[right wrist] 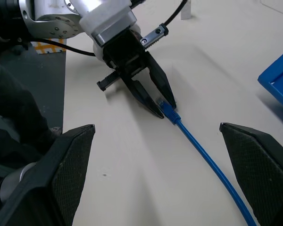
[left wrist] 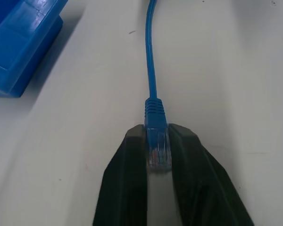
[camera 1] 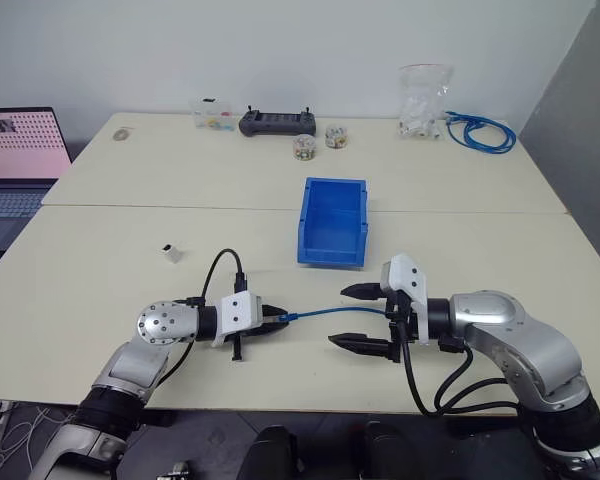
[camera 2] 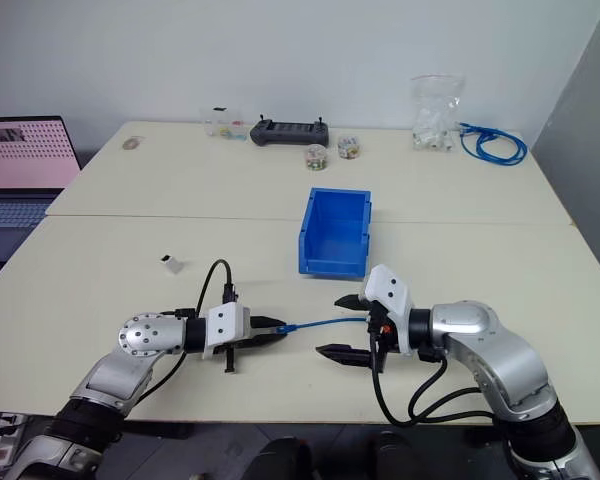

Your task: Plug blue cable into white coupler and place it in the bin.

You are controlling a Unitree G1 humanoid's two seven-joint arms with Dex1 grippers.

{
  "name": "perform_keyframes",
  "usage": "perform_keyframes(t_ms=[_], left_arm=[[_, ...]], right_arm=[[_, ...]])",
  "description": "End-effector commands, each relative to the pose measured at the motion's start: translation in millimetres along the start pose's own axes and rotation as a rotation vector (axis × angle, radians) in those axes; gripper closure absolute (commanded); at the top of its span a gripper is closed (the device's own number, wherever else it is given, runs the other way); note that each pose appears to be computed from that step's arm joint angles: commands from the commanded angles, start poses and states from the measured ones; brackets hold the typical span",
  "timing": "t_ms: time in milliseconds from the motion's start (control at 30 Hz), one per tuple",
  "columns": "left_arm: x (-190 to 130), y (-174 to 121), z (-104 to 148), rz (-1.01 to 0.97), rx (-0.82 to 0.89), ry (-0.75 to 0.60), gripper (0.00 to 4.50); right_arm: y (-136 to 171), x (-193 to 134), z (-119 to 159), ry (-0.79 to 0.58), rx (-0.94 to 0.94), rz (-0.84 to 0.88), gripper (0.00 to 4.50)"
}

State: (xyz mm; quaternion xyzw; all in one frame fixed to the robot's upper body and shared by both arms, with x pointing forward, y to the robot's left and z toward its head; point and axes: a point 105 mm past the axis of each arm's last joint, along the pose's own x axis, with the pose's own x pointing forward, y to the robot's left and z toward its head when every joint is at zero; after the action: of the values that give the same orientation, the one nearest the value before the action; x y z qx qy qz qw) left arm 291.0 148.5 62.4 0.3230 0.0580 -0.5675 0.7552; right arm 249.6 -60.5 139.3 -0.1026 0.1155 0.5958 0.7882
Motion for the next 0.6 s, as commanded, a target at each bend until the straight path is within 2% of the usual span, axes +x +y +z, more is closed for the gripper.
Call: perform_keyframes(t_ms=[33,200,400,600], left_arm=[[-3.2,-18.1,-31.1,-0.069,-0.069,0.142,4.27],[8.2,-11.0,-0.4,-0.076,-0.169,0.026,4.27],[16.4,6.1,54.9,-0.125,-0.373,-0.162,4.27],[13.2,21.9,100.1,-0.186,-0.615,-0.354,4.27]], right_arm=[[2.2,-10.7,11.6,-0.044,-0.034,-0.030,0.00],[14.5,-23.0,13.4,-0.080,-0.002,-0.018,0.00],[36.3,-31.9,11.1,-0.107,0.045,0.009,0.00],[38.7,-37.7,11.2,-0.164,0.190,-0.022,0.00]])
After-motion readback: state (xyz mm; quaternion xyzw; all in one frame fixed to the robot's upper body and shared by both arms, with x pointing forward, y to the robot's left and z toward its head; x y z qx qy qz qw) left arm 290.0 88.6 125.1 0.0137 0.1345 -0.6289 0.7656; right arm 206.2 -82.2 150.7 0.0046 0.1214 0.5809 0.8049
